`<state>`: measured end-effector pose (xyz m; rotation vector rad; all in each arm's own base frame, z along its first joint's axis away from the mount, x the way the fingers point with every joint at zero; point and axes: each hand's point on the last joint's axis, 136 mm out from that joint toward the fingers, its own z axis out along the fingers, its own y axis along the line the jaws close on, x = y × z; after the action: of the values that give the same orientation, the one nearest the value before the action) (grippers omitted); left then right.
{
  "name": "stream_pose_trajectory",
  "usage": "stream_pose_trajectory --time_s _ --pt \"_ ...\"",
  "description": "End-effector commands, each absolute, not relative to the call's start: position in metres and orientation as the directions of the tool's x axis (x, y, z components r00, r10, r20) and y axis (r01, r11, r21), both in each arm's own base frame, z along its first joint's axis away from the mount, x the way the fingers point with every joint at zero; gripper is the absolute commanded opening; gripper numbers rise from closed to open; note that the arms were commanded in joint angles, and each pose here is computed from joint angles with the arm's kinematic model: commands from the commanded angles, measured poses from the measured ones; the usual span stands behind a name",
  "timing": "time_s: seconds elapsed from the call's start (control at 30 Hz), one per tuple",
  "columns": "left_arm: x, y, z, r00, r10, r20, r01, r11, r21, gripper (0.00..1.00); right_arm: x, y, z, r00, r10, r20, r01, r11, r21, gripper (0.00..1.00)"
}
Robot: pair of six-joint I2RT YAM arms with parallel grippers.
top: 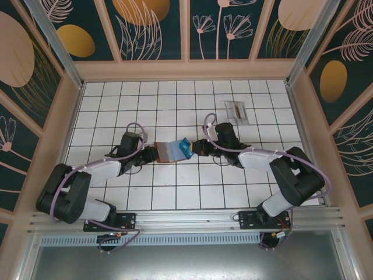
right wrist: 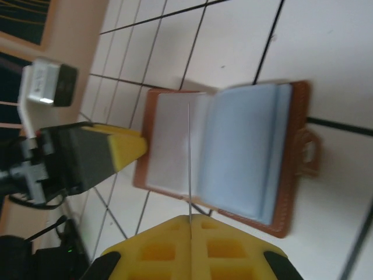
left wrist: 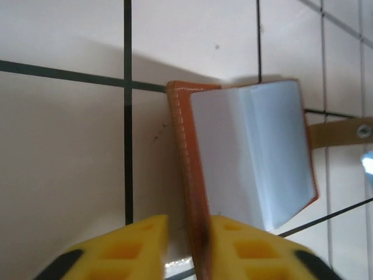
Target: Put the credit cards into the card holder
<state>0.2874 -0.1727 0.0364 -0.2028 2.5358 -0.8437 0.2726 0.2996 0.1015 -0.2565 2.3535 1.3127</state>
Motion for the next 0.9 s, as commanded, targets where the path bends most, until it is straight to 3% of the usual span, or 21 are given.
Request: stream_pose_trajectory --time_s 0.0,0.47,0.87 --pt "0.295 -0.177 0.033 -0.889 -0.267 -0.373 0.003 0.810 -0.587 0.19 0.269 0.315 0.119 -0.888 0.065 -0.456 -0.389 0.425 0.817 0.00" --pt "0.299 -0.176 0.016 -0.902 -0.261 -0.343 -0.025 0.827 -0.562 0.06 0.272 0.336 0.070 -0.939 -0.020 -0.343 -0.316 0.442 0.840 0.00" --pt "0.300 -0.175 0.010 -0.908 -0.250 -0.337 -0.028 0.838 -0.544 0.03 0.297 0.338 0.056 -0.939 0.023 -0.343 -0.278 0.537 0.796 0.00"
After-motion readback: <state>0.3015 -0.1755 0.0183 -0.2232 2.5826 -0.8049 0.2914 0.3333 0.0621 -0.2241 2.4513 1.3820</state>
